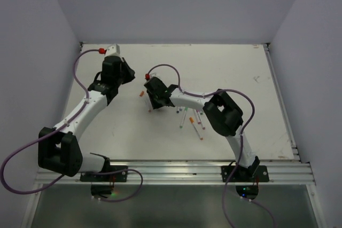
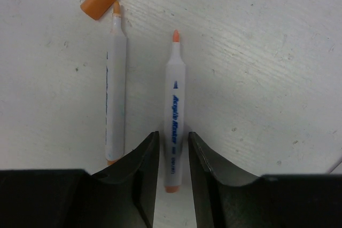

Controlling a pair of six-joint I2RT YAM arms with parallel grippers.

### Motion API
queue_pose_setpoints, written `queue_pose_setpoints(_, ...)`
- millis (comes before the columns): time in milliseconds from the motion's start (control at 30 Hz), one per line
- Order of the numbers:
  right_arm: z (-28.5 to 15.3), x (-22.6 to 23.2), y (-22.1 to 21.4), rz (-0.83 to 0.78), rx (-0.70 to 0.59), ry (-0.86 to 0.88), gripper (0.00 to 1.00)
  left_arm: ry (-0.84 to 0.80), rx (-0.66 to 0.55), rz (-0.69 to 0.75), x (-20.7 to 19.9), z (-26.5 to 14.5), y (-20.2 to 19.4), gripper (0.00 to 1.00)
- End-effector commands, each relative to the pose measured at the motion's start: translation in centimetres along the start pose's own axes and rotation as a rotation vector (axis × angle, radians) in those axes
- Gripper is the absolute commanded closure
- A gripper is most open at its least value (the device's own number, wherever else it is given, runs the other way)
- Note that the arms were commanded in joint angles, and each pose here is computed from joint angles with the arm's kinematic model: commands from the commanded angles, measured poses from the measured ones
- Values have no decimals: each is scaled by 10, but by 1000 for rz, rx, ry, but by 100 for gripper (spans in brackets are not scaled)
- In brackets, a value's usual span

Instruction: Open the pen caps

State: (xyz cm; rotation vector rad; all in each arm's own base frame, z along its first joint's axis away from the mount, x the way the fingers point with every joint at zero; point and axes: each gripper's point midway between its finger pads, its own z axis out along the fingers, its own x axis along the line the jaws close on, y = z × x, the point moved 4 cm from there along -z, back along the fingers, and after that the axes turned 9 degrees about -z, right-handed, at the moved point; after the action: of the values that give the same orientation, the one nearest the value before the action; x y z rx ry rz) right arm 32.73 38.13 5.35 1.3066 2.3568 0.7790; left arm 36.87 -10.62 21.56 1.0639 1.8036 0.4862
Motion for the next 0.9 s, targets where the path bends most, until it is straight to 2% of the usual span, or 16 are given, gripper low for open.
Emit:
queue_pose_setpoints(0,2,-6,-4,10,35,-30,66,-6,-25,12,1,-2,6,100)
queue_pose_setpoints(200,-4,-7,0,17,22,-26,57,-13,-28,8,0,-1,7,100)
queue_pose_setpoints(367,-28,-13,13,24,-20,-32,41,-29,-2,-3,-5,7,4,100)
queue_pose_setpoints(533,-78,-30,33,9,-100,-80,22,-39,48,-25,-8,25,-5,100)
queue_pose_setpoints(667,-113,-53,35,3,-156,-167,15,-52,93,-36,-16,46,-8,100)
queue_pose_setpoints(700,-115,-58,25,-10,-141,-182,13,-55,122,-41,-15,56,-16,100)
queue_pose_setpoints(867,-150,-82,10,8,-185,-245,12,-20,178,-39,-10,89,-30,100)
